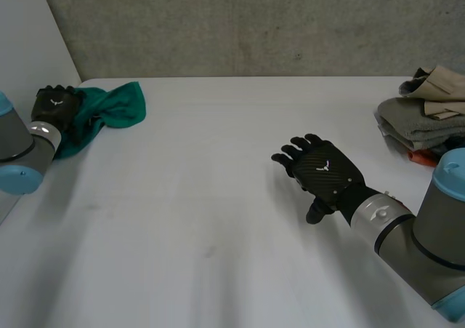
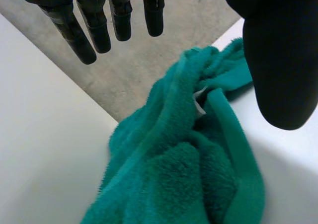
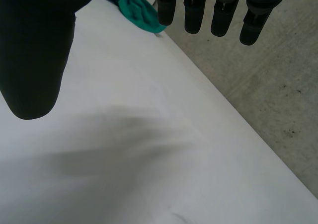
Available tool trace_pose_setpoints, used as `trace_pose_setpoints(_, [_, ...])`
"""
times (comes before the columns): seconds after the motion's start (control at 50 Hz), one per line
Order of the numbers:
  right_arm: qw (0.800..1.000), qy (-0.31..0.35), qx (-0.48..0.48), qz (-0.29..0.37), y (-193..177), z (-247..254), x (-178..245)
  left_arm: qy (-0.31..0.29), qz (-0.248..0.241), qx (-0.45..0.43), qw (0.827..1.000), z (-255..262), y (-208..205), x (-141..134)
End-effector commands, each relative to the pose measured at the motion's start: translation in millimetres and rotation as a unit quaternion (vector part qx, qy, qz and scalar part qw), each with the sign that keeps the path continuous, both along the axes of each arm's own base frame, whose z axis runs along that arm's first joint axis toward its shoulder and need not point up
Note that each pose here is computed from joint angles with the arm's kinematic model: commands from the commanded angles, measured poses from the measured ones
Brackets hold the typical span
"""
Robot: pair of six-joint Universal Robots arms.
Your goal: Fold the laundry.
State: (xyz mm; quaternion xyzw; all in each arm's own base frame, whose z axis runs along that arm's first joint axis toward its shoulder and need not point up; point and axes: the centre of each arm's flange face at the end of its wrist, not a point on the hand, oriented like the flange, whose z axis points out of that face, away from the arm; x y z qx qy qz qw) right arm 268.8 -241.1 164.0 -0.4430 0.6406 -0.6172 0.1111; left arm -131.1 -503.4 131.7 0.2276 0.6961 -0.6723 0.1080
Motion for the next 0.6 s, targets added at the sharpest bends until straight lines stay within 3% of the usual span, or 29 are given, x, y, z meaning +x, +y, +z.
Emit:
trace_pose_setpoints(0.02, [1.0, -0.012, 0.009, -0.006, 0, 2, -1, -0.02, -0.002, 0.011, 1.0, -12, -14, 9])
trace_pose_setpoints(0.2, [1.0, -0.003, 0.001, -0.002, 1, 1, -1, -0.074, -0.004, -0.014, 0.997, -26, -32, 27])
trace_pose_setpoints(0.6, [1.0, 0.007, -0.006, -0.002, 0, 0, -1, -0.083, -0.032, -0.021, 0.996, -48, -40, 34])
